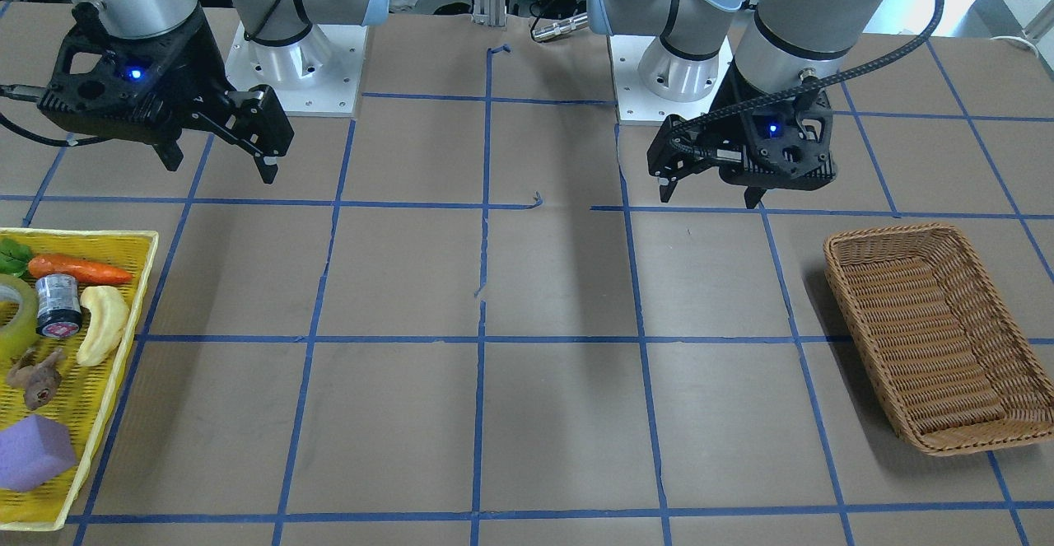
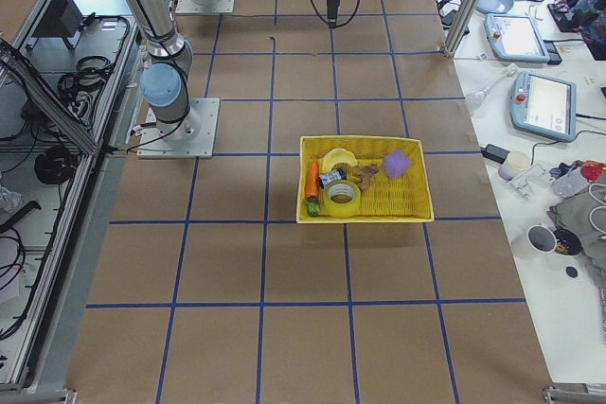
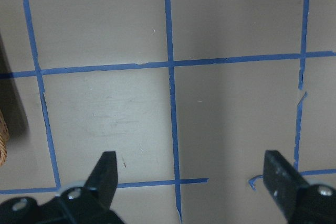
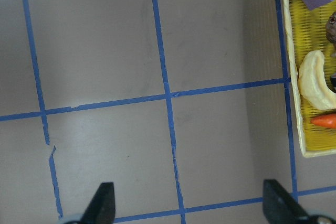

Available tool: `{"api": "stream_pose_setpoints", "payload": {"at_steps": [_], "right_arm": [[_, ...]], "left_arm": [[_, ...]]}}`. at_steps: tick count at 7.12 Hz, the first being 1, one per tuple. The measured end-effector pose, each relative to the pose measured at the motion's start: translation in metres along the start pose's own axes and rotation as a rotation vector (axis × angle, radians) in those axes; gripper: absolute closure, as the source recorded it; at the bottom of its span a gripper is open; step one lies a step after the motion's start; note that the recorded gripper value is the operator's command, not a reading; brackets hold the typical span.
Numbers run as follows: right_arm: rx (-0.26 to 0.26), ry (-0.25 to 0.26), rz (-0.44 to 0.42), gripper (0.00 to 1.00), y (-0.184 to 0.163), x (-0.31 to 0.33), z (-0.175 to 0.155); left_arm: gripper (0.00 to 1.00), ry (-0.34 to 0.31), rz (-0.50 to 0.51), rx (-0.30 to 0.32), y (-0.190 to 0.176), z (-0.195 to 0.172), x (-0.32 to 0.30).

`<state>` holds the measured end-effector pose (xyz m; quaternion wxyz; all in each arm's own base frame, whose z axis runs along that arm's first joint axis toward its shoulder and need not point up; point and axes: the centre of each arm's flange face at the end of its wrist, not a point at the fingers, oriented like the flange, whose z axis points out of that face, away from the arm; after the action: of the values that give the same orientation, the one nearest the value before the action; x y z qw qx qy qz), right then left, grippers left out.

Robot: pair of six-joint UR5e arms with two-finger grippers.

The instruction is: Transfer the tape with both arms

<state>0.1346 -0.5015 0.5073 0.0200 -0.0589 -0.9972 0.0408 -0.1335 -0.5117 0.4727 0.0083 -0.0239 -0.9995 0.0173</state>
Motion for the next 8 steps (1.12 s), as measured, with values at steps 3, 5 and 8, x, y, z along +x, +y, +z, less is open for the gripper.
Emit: {"api": "stream_pose_setpoints", "payload": {"at_steps": [3,5,8], "right_arm": [[-0.035,-0.006,-0.013,0.0,0.006,-0.006,0.014],[-0.029,-0.009,-0.033,0.0,0.007,-0.013,0.013],[-0.034,-0.006,-0.053,0.0,0.009,-0.016,0.015]], "left_arm": [[0.0,-0.001,0.001,0.0,0.0,0.0,-0.001],[0.0,-0.001,0.001,0.001,0.0,0.0,-0.001],[0.0,0.0,-0.001,0.0,0.0,0.0,-0.001]]}}
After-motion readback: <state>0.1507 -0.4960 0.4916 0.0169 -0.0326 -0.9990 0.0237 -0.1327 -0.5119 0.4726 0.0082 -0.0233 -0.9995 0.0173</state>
